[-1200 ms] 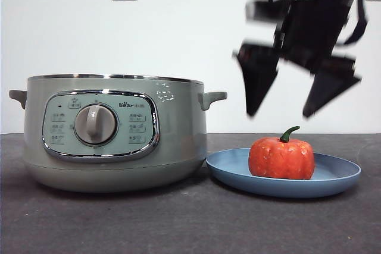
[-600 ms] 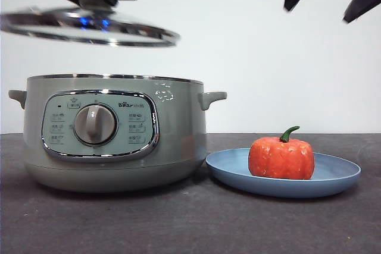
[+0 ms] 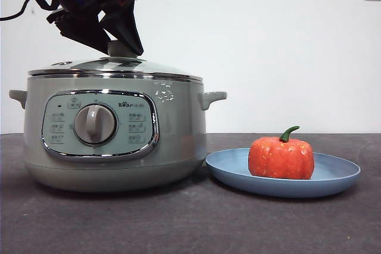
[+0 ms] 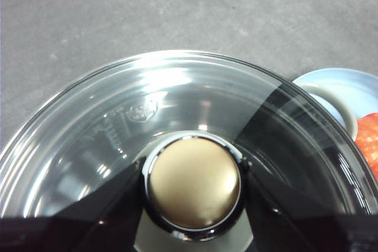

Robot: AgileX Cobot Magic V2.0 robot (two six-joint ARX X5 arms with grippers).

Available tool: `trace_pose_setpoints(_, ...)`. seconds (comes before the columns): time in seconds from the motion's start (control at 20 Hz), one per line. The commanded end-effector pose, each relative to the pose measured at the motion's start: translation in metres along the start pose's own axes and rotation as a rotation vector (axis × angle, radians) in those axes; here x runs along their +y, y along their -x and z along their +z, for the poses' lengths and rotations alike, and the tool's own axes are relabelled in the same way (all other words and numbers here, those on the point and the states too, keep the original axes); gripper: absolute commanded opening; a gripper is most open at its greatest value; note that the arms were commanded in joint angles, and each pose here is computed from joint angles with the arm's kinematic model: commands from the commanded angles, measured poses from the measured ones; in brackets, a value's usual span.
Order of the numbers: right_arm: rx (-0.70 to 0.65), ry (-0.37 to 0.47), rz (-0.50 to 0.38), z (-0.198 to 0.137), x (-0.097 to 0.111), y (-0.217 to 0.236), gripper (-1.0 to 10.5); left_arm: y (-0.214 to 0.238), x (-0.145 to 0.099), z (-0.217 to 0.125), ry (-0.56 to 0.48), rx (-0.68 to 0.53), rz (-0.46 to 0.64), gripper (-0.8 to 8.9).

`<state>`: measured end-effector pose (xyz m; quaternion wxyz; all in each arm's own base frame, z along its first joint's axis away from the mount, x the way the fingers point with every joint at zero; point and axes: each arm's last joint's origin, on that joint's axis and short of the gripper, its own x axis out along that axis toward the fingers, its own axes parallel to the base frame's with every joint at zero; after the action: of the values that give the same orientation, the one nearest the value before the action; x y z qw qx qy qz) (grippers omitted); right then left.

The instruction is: Take the pumpkin out from the steamer,put the pumpkin in the blue plate,close the lid

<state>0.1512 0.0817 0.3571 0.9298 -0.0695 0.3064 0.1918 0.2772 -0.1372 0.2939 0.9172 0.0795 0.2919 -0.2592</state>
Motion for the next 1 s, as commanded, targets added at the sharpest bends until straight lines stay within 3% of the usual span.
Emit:
trace_pose_setpoints(0.05, -0.002, -0.013, -0.002, -0.001, 0.0, 0.0, 5.4, 0.0, 0.0, 0.005, 0.001, -0.037, -0.018, -0.09)
trace_pose_setpoints(0.45, -0.002, -0.013, -0.002, -0.001, 0.0, 0.0, 5.4, 0.0, 0.0, 0.002, -0.001, -0.009, -0.02, 0.03)
trace_pose_setpoints(0.5, -0.002, -0.013, -0.002, -0.001, 0.0, 0.0, 5.4, 0.0, 0.0, 0.003, -0.001, -0.013, -0.02, 0.5)
trace_pose_setpoints(0.6, -0.002, -0.013, -0.002, -0.001, 0.0, 0.0, 5.4, 0.0, 0.0, 0.003, -0.001, -0.016, -0.02, 3.37)
trace_pose_setpoints(0.65, -0.001, -0.013, -0.002, -0.001, 0.0, 0.0, 5.4, 0.0, 0.0, 0.003, -0.001, -0.016, -0.02, 4.11)
trace_pose_setpoints(1.0, -0.003, -0.012, -0.001, -0.001, 0.0, 0.0, 5.3, 0.015, -0.001, 0.007, 0.026, -0.052, -0.021, 4.09)
